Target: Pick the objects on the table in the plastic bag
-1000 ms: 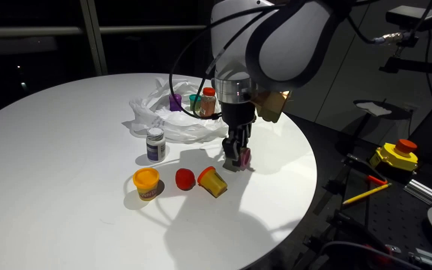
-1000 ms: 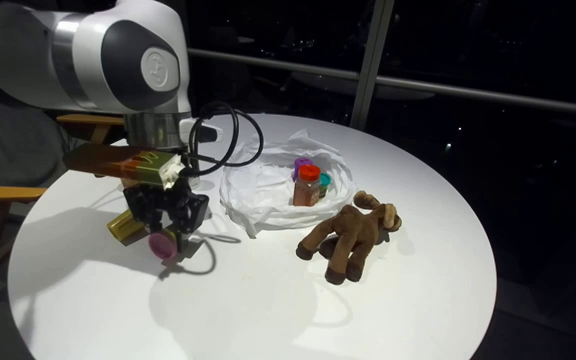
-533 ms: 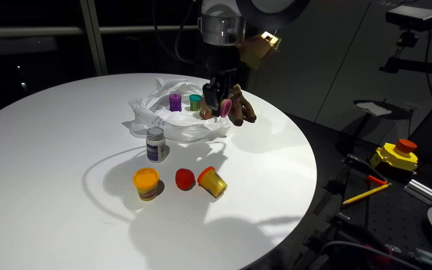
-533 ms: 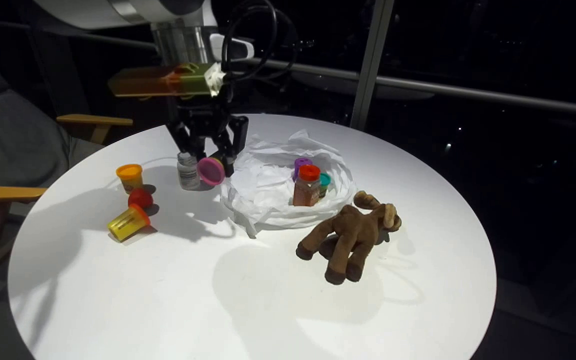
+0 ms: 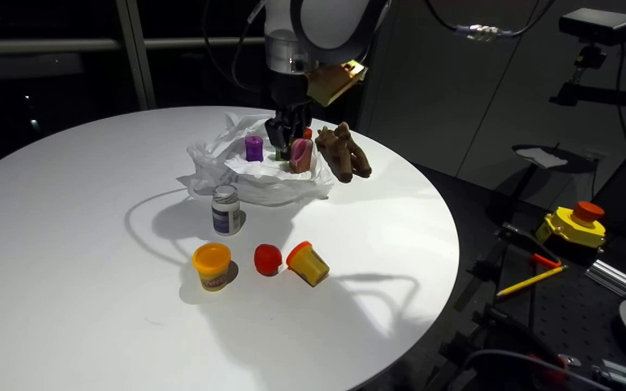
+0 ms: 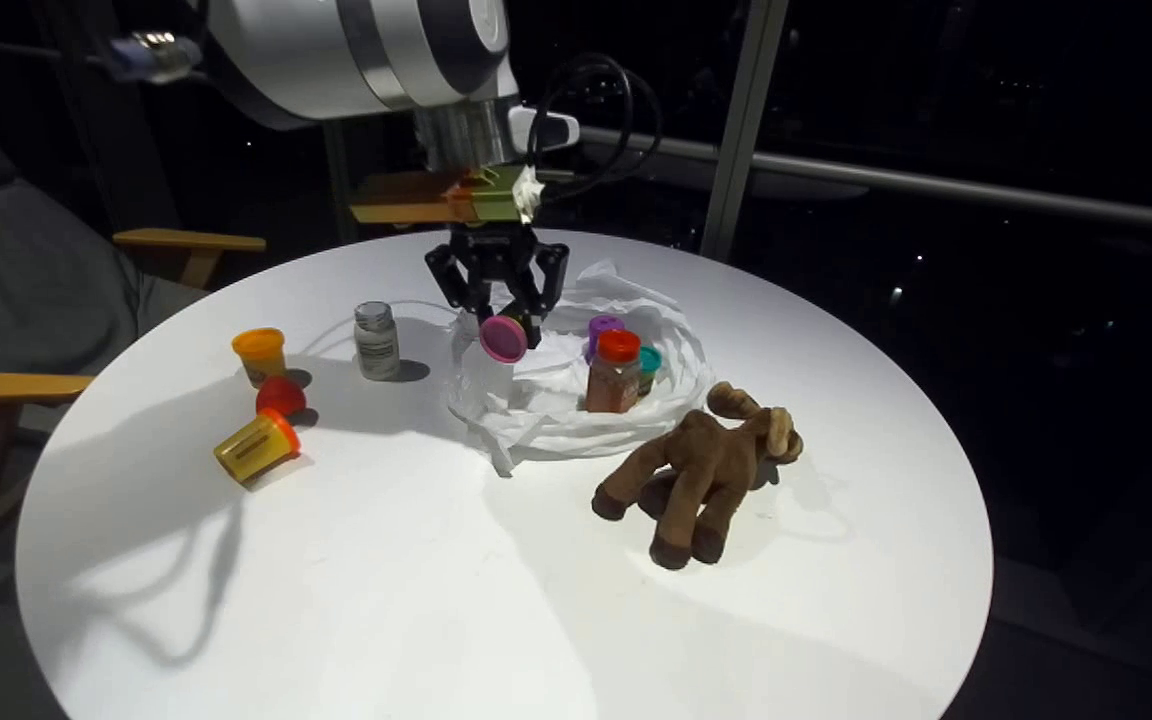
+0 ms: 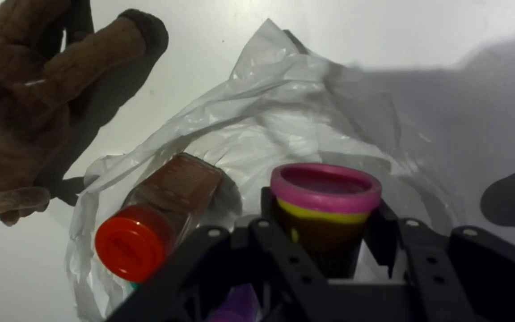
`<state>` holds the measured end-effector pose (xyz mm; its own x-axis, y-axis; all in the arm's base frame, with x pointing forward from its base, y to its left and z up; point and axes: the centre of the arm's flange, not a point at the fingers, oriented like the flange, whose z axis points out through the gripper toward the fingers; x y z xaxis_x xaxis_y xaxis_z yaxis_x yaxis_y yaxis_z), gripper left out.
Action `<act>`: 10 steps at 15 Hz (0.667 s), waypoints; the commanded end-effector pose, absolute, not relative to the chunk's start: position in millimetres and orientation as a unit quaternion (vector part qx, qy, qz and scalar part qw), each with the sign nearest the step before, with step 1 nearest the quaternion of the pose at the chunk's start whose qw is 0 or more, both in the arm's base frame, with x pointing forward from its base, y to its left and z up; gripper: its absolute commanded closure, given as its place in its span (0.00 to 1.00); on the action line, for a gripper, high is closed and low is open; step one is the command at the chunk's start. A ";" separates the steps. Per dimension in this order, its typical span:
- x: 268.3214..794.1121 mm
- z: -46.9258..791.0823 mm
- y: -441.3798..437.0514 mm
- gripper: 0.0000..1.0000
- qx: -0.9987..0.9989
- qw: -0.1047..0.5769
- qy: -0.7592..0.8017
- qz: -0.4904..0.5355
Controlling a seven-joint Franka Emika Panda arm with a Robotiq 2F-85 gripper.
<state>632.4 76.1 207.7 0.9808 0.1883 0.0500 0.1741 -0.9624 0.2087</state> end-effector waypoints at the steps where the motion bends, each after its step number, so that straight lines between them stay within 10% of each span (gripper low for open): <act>1: 680.7 181.6 69.4 0.78 0.989 0.113 0.077 0.062; 5: 704.7 156.8 64.0 0.78 0.989 0.117 0.070 0.064; 6: 708.3 151.0 63.5 0.28 0.989 0.117 0.070 0.064; 10: 712.7 160.7 63.0 0.05 0.986 0.125 0.067 0.085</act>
